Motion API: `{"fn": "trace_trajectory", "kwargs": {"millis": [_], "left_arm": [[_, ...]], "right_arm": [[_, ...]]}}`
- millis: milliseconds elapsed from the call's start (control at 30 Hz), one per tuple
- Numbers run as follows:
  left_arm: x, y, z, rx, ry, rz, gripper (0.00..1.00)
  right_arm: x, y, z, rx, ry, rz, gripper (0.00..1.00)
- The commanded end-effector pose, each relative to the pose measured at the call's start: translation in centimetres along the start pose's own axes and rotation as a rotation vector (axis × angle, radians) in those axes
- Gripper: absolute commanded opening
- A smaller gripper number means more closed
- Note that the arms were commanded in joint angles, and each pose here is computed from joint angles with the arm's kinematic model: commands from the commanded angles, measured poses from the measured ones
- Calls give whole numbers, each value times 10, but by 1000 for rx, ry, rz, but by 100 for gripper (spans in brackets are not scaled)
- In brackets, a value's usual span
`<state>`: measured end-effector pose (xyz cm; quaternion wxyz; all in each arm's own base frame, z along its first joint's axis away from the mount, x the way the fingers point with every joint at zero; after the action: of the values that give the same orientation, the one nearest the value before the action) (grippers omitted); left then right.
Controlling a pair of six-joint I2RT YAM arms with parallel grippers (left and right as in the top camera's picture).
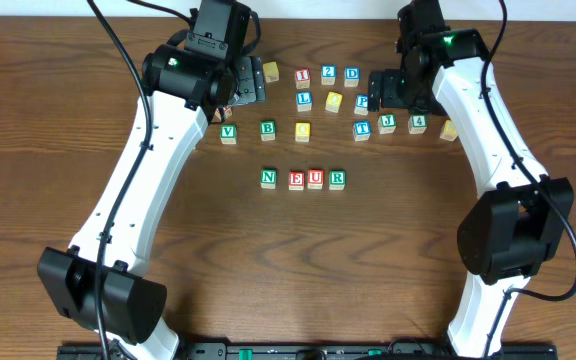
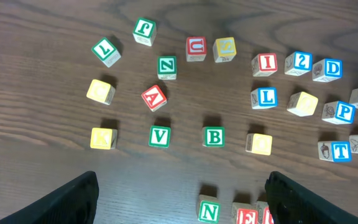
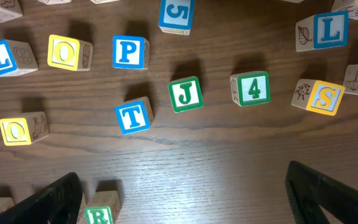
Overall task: Spell out NEURIPS
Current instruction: 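Move the left gripper along the back row toward the red I block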
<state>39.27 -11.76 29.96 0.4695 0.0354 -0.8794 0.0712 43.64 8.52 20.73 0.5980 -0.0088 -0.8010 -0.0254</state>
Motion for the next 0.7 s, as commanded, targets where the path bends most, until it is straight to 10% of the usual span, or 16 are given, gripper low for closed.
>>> {"fn": "trace_trajectory", "kwargs": {"millis": [0,667], "left_arm": [[-4,-1,0,-7,7,5,85],[-5,-1,-1,-7,2,7,85]], "right_arm": [[-4,-2,1,3,10,4,99],[-4,7,-5,-3,-24,-45,99]]}}
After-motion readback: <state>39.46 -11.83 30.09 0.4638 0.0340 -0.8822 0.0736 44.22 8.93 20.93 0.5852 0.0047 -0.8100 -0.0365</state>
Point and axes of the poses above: each gripper's point midway between its finger pads, its own x axis back along the fingers, its own y axis along the line the jaws close on, z = x × y, the point moved 7 cm from there along x, back along the fingers, and after that the axes turned 2 degrees about x, right-handed, at the moved point
